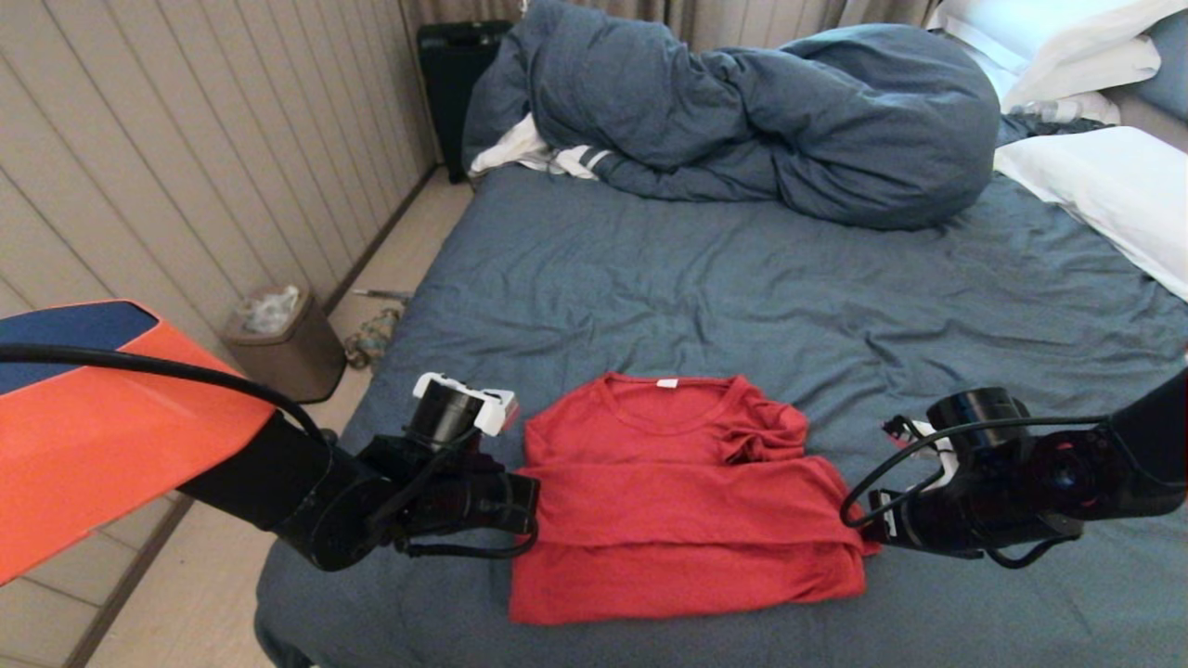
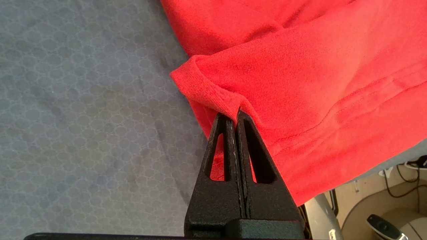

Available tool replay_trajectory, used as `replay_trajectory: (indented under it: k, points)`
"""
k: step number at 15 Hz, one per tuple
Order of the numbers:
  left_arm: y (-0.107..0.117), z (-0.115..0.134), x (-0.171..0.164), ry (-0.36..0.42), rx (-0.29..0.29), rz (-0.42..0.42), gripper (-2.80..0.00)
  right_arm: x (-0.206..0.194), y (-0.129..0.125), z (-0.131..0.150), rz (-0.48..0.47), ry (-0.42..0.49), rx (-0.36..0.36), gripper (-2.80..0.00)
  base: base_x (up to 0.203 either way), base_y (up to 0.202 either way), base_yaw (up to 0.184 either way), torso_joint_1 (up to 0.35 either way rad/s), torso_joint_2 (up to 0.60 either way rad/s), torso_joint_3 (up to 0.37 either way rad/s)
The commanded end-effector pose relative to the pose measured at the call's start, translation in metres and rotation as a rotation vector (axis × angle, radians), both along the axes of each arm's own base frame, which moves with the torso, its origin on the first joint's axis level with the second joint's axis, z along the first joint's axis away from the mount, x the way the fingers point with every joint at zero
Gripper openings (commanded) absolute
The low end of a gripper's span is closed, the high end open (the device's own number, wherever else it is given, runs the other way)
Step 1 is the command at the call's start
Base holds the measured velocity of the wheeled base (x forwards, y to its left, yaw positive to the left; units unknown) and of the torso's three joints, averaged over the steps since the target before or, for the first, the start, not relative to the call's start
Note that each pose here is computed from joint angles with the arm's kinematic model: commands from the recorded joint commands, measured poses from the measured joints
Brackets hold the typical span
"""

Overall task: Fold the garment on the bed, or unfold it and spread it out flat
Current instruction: Fold the red T-shirt

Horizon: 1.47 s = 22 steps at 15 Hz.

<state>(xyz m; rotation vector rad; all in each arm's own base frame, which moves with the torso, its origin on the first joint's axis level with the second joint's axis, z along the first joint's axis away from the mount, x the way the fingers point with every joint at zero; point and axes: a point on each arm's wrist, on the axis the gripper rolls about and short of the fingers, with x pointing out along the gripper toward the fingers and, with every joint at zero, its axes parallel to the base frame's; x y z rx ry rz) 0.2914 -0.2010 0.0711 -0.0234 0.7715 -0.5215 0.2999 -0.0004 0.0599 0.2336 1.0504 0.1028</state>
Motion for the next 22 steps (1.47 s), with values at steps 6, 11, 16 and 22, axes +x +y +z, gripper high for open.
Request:
replay_trajectory:
  k: [6, 11, 16, 22]
  points:
    - [0.004, 0.022, -0.006, -0.046, -0.033, 0.003, -2.8, -0.013, 0.001, 0.032, -0.006, -0.095, 0.006, -2.8, 0.0, 0.0, 0.0, 0.0, 0.0, 0.0]
    - [0.007, 0.04, 0.001, -0.101, -0.067, 0.019, -2.8, -0.01, 0.004, 0.063, 0.006, -0.213, 0.008, -2.8, 0.0, 0.0, 0.0, 0.0, 0.0, 0.0]
    - [0.006, 0.05, 0.02, -0.144, -0.091, 0.046, -2.8, 0.012, 0.007, 0.075, 0.0, -0.265, 0.023, -2.8, 0.0, 0.0, 0.0, 0.0, 0.0, 0.0]
    - [0.011, 0.054, 0.043, -0.181, -0.117, 0.077, -2.8, 0.047, 0.024, 0.079, 0.008, -0.299, 0.056, -2.8, 0.0, 0.0, 0.0, 0.0, 0.0, 0.0]
